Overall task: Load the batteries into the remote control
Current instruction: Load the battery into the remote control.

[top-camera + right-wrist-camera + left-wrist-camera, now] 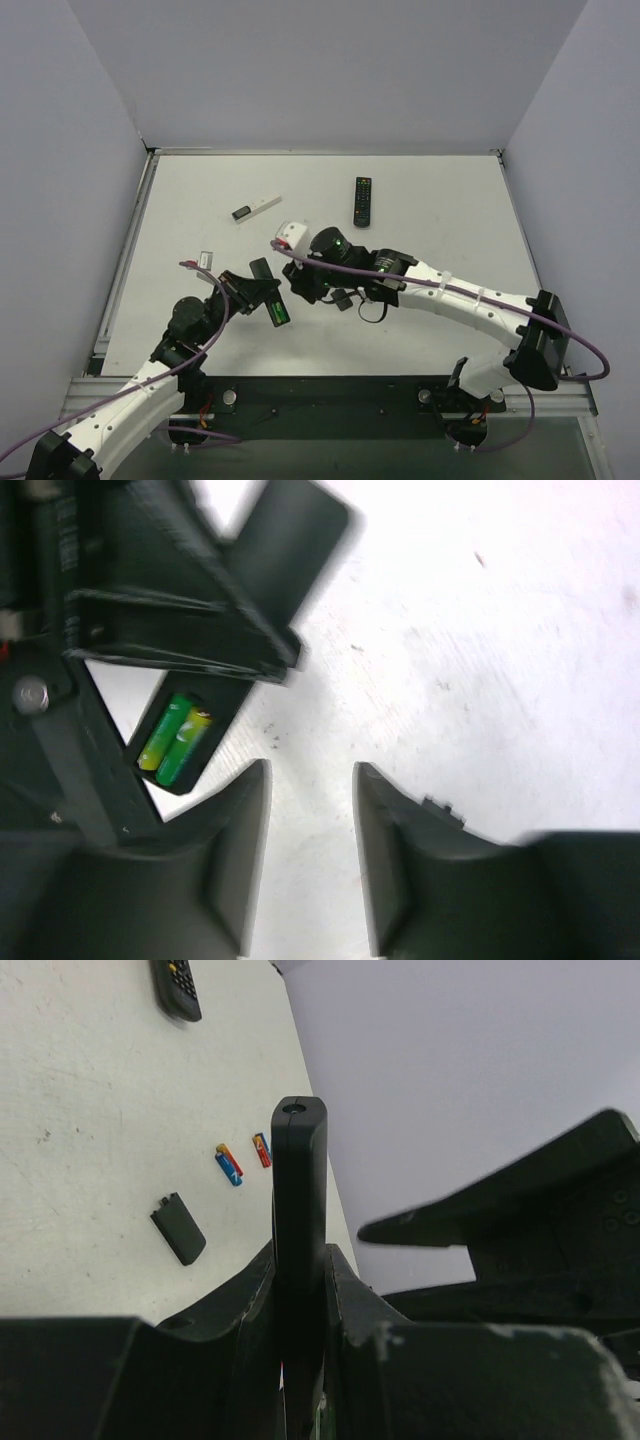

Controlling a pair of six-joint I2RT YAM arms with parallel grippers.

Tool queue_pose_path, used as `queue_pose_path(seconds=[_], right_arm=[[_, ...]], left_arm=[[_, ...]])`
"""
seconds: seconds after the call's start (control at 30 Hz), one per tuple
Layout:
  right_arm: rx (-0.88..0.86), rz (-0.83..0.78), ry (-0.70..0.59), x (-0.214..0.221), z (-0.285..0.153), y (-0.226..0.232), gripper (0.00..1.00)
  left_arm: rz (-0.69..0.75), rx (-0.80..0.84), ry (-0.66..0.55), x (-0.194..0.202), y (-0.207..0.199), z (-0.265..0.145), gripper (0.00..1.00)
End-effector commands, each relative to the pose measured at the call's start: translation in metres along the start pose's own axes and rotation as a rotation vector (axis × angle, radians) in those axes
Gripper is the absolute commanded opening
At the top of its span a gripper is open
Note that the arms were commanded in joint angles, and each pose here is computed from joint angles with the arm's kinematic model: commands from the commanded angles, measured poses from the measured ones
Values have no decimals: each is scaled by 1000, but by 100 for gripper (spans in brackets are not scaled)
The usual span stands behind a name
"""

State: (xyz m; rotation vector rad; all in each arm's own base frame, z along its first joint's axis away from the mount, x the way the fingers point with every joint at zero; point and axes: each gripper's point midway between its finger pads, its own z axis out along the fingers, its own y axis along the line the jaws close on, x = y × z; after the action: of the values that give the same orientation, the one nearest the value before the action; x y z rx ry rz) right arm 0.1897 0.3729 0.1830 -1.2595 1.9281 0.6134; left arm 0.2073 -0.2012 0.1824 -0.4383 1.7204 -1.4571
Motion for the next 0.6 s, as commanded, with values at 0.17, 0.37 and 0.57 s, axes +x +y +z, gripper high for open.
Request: queue_pose_path(seconds=[0.17,0.37,0.57], right_arm=[[327,453,82,69,-52,-77,73],[385,581,245,131,-51,-82,74],[398,613,361,160,-30,-77,70]], left_arm=[[122,-1,-148,-23,9,-5,0],[105,-27,-179,-25,21,-9,0],[33,-76,-215,-26,41,-12,0]])
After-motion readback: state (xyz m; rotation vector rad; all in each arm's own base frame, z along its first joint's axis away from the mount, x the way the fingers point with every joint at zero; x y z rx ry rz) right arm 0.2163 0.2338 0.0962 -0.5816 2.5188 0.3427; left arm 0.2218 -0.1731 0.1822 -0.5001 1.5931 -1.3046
